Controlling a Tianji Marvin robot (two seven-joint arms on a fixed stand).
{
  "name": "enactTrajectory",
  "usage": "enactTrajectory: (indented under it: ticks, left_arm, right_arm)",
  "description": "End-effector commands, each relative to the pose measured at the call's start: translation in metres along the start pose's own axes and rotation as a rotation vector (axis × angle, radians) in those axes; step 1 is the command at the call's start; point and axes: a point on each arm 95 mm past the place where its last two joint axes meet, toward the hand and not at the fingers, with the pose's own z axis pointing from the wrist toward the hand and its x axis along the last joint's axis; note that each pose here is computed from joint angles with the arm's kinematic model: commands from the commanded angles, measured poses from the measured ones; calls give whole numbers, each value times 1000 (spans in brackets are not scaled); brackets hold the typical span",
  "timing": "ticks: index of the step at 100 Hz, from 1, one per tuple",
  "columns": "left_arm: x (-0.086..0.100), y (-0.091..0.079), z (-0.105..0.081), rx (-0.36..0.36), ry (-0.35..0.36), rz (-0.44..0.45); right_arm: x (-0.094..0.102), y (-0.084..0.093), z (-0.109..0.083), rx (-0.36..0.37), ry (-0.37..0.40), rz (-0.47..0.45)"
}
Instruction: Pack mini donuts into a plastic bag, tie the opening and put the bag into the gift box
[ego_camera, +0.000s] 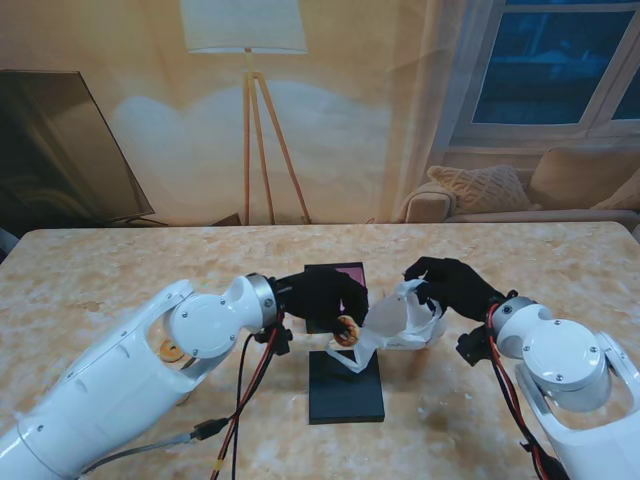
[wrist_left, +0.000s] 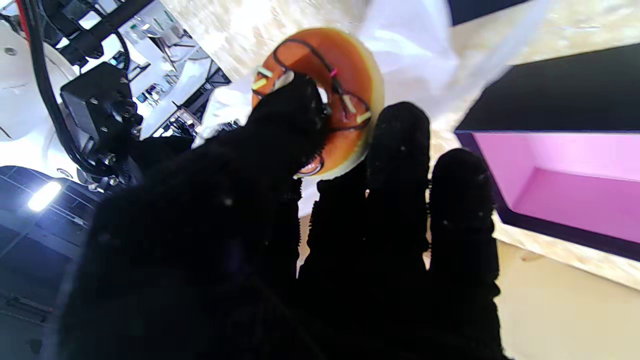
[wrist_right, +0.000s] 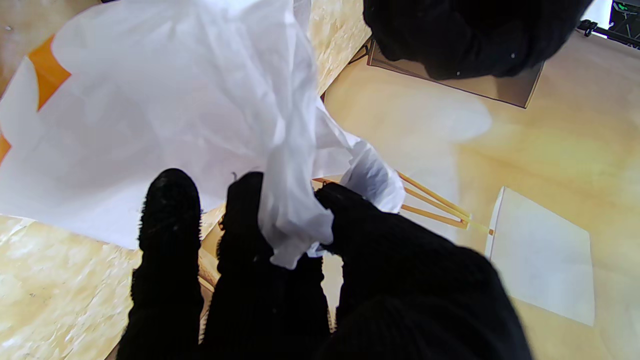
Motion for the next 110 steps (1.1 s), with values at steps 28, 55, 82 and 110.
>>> enactTrajectory:
  ticks: [28, 55, 82, 110]
  left_arm:
    - [36, 10, 37, -12, 32, -36]
    - [32, 11, 47, 45, -27, -28]
    - [24, 14, 52, 135, -124, -68]
    - [26, 20, 58, 218, -236, -114]
  right_arm:
    - [-1, -6, -1, 20, -3, 19]
    - [-1, -6, -2, 23, 0, 25]
    - [-1, -5, -3, 27, 2, 28]
    - [-1, -5, -1, 34, 2, 35]
